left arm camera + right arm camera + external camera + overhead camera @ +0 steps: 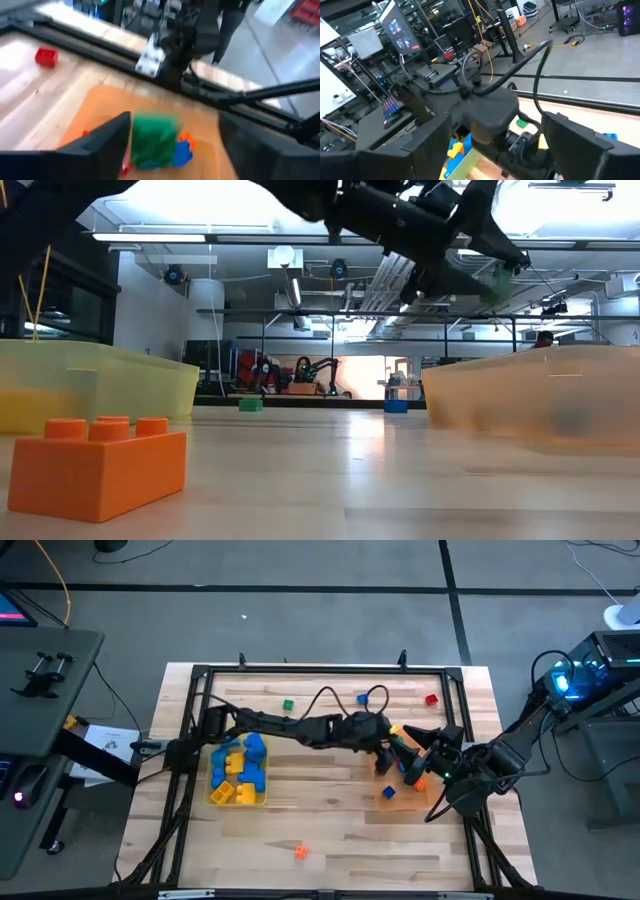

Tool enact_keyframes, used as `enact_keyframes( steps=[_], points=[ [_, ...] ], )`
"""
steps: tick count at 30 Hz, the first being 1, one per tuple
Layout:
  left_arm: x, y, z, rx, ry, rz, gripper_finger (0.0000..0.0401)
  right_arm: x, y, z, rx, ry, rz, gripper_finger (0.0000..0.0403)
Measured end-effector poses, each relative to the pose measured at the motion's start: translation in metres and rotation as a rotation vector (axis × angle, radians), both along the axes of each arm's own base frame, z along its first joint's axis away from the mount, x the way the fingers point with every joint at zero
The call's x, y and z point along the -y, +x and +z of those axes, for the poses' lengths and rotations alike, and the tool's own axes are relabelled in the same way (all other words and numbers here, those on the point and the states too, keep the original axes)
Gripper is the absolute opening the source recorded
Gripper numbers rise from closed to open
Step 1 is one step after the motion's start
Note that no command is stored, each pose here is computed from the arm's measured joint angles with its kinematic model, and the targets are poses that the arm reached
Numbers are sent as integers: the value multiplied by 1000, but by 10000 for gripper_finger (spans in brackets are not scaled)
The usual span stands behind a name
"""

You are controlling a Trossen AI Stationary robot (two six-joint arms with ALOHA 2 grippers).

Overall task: Sort blocks by size
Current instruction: Put the small green game piece into the orange bin, then put the small orange game piece into the orange bin

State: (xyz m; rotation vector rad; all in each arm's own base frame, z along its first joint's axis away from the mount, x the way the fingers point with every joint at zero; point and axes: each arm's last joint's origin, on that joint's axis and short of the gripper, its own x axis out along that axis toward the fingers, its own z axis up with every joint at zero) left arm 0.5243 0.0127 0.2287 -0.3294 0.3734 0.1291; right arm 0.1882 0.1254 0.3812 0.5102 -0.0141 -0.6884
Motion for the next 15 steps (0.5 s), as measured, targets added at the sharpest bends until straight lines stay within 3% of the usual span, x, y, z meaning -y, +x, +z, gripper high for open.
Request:
enact_keyframes(
  steps=[4, 9, 11, 15],
  points=[
    [-8, -2, 10, -109, -70, -56, 350, 0, 0, 0, -3, -5, -2, 303],
    [-2, -16, 11, -298, -213, -241, 370, 0, 0, 0, -2, -3, -1, 303],
    [12, -27, 16, -390, -190, -306, 368, 0, 0, 0, -7, 1, 6, 303],
    [58, -53, 29, -530, -33, -415, 367, -1, 0, -1, -34, 0, 38, 303]
  ],
)
